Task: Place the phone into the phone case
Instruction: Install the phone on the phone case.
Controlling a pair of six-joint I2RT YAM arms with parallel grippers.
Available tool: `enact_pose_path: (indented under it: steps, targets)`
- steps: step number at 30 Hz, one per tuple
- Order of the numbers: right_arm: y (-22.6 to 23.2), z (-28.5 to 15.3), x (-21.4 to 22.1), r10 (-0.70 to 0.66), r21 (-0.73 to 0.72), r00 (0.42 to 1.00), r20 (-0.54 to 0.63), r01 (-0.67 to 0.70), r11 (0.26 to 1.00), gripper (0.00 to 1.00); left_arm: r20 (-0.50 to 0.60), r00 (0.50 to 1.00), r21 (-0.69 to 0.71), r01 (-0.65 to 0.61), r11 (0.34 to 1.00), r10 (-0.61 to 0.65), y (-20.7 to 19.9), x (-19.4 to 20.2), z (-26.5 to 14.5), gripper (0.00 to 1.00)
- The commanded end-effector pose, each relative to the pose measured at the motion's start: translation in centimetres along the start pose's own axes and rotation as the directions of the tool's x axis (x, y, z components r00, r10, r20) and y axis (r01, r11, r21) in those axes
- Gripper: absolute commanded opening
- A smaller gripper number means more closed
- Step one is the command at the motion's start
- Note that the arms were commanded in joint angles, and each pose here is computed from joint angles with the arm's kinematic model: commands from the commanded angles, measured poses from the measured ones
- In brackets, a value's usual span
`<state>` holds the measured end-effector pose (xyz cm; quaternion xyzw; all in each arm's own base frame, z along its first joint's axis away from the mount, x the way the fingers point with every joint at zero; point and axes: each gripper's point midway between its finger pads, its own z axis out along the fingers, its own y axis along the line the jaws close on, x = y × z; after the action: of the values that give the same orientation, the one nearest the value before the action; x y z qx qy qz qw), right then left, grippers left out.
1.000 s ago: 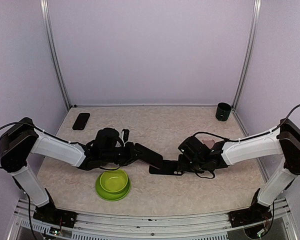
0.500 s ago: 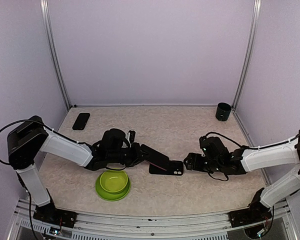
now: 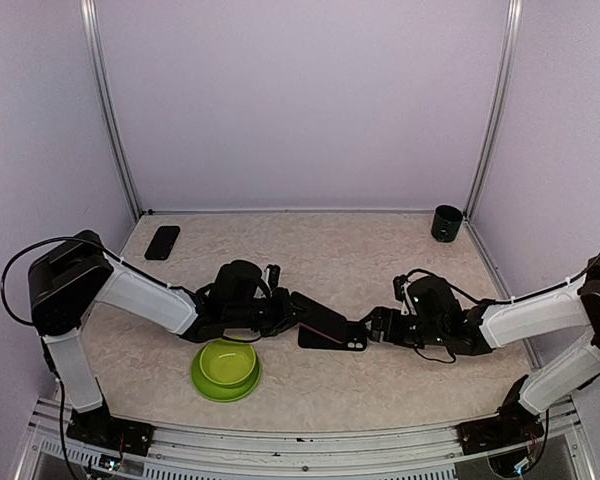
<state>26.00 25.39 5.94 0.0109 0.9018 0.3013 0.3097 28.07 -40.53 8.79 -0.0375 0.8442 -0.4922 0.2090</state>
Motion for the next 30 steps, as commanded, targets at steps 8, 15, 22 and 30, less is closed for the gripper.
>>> enact_pose_path:
  steps: [8, 15, 22, 30]
  targets:
    - [1.1, 1.0, 0.4, 0.007, -0.075, 1.000, -0.023, -0.008, 0.997, 0.87, 0.007, 1.000, 0.112, 0.022, 0.994, -0.023, -3.4, -0.3, 1.2, 0.00]
    - [0.9, 1.2, 0.9, 0.023, -0.083, 0.999, -0.035, -0.026, 0.996, 0.87, -0.010, 0.999, 0.110, 0.041, 0.993, -0.040, -3.3, 0.3, 1.9, 0.00]
    - [0.7, 1.4, 1.3, 0.034, -0.087, 0.998, -0.045, -0.038, 0.996, 0.87, -0.018, 0.998, 0.099, 0.062, 0.993, -0.060, -2.6, 0.7, 2.4, 0.00]
    - [0.7, 1.6, 1.8, 0.047, -0.097, 0.997, -0.060, -0.052, 0.994, 0.86, -0.018, 0.996, 0.086, 0.089, 0.992, -0.087, -2.0, 0.7, 2.8, 0.00]
